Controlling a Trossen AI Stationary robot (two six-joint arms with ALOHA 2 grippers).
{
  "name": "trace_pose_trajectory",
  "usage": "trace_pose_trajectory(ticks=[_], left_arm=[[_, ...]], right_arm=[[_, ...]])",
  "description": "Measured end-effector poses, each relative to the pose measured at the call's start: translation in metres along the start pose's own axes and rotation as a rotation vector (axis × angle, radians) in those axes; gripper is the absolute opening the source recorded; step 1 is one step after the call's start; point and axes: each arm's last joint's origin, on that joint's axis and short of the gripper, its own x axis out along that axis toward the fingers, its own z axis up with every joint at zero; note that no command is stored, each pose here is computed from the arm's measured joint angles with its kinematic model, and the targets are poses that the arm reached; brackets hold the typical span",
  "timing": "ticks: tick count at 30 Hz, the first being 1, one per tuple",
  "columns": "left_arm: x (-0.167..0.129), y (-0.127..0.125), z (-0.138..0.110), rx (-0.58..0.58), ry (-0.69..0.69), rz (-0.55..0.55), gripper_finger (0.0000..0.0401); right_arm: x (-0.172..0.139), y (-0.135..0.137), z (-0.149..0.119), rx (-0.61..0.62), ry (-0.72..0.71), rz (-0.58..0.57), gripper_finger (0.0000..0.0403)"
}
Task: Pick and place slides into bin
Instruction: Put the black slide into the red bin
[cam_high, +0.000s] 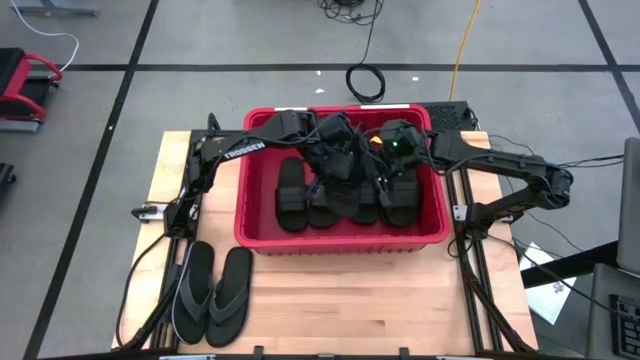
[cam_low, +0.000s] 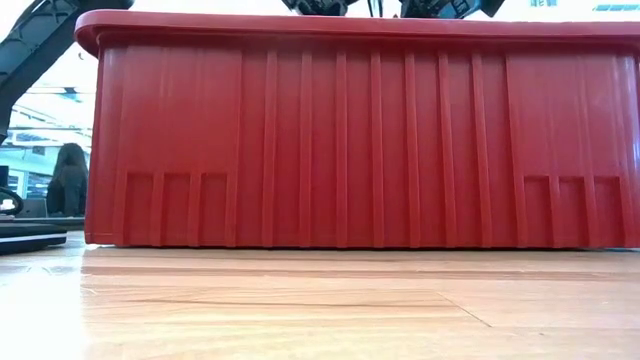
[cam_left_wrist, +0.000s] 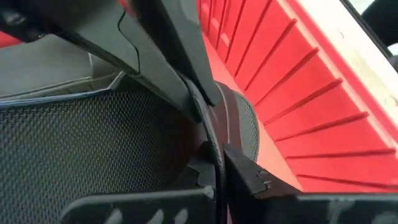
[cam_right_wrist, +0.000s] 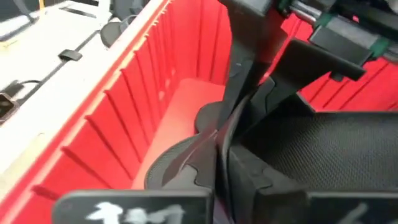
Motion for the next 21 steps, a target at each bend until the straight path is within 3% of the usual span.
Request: trace_pose_trajectory(ticks=[6, 14, 21], left_arm=[[-0.003, -0.002, 0.005, -0.017, -0.033, 0.016, 0.0044], [-0.006, -0.005, 0.008, -0.039, -0.036, 0.032, 0.0136], [-0.02, -0.004, 0.016, 0.0, -0.075, 0.188, 0.0232]], right_arm=[[-0.02, -0.007, 0.013, 0.029, 0.007, 0.01, 0.0003], [-0.036, -0.01, 0.017, 0.044, 0.028, 0.043, 0.0001], [-0.036, -0.011, 0.017, 0.038, 0.032, 0.045, 0.0001]])
